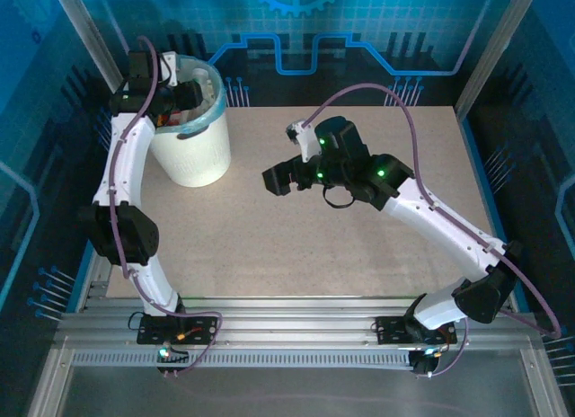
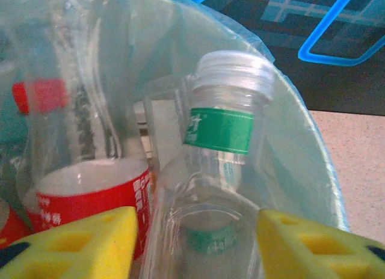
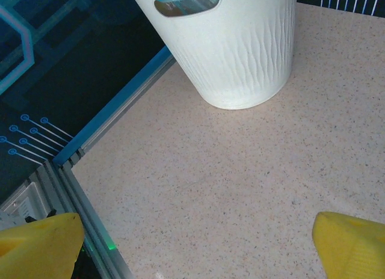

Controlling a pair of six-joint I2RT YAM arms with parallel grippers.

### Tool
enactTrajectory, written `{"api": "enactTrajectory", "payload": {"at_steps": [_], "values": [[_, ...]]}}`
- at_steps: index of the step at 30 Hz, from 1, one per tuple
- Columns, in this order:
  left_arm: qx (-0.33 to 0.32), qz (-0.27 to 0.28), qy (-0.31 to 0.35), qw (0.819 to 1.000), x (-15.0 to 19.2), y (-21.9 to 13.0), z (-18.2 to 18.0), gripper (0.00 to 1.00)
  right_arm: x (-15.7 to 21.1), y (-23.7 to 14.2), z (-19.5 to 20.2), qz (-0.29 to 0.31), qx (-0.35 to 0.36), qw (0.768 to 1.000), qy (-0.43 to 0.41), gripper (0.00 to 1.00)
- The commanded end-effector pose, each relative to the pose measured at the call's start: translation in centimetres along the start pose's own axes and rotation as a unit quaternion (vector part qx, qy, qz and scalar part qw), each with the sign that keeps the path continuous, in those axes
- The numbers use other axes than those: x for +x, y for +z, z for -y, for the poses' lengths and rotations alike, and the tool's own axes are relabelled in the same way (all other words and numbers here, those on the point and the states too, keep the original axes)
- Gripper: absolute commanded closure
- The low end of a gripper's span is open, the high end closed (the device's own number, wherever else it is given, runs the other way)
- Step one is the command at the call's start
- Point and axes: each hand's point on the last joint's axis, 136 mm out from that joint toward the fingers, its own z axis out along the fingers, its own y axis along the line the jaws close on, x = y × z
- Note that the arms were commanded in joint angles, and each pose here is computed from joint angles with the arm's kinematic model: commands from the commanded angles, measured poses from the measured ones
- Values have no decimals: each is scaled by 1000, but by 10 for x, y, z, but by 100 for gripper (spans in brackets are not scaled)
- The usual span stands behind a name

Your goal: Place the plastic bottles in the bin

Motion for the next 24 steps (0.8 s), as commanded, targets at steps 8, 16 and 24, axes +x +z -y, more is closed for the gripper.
{"api": "enactTrajectory", "payload": {"at_steps": [8, 16, 24], "values": [[36, 216, 2, 976, -63, -165, 31, 26, -9, -3, -9, 11, -7, 1000, -2, 1], [7, 281, -47, 959, 64, -191, -3, 27, -10, -10, 54, 31, 108, 994, 3, 1], [-38, 267, -59, 961, 183, -138, -44, 28, 41, -48, 211, 103, 339, 935, 24, 0]]}}
